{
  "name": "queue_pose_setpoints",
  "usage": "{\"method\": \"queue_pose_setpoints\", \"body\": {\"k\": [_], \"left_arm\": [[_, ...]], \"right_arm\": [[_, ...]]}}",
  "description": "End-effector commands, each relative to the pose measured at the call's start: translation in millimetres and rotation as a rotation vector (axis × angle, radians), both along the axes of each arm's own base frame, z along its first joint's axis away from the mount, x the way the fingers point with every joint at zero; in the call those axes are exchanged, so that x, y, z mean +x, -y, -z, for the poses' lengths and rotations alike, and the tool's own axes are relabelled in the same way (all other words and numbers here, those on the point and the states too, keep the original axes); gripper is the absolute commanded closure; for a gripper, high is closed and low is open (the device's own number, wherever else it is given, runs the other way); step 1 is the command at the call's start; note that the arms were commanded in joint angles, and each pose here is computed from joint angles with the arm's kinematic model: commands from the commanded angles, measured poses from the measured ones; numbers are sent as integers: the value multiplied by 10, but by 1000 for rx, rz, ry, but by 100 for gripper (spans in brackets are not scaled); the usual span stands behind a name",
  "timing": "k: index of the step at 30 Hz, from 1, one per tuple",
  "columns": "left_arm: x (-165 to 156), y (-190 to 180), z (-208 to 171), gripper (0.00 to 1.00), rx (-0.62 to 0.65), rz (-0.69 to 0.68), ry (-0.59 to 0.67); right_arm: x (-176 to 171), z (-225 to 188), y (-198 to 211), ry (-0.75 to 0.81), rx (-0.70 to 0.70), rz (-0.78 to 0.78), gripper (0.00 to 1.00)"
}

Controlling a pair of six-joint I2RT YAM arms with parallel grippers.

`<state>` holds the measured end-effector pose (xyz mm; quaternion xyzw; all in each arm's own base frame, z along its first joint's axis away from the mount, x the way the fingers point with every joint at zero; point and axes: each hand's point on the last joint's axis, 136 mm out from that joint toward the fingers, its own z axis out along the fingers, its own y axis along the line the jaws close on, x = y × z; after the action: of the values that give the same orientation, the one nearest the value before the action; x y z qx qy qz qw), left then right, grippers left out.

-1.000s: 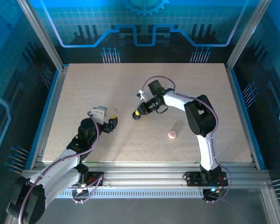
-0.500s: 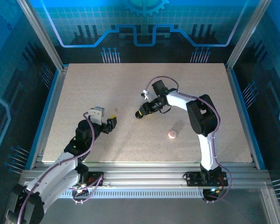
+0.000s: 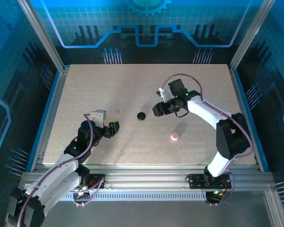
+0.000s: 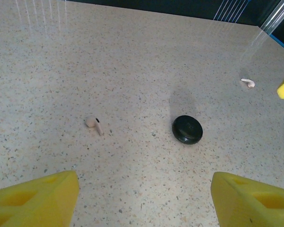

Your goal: Insert wireless bluetooth earbuds into charging case

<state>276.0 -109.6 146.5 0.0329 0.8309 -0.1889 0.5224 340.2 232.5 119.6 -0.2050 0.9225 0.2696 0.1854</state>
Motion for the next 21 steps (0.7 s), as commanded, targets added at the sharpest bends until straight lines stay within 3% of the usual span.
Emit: {"method": "queue_pose_setpoints", "body": {"k": [1, 5, 9, 21], "left_arm": [[5, 48, -69, 27, -62, -2, -41], [-5, 58, -62, 27, -73, -1, -44], [-26, 67, -19, 26, -70, 6, -52], [-60, 19, 31, 26, -65, -13, -52]], "right_arm": [[-700, 374, 677, -245, -200, 212, 45], [-981, 507, 1050, -289, -349, 304, 43], [-1116, 581, 1219, -321, -457, 294, 37], [-1028, 807, 964, -409, -487, 246, 29]]}}
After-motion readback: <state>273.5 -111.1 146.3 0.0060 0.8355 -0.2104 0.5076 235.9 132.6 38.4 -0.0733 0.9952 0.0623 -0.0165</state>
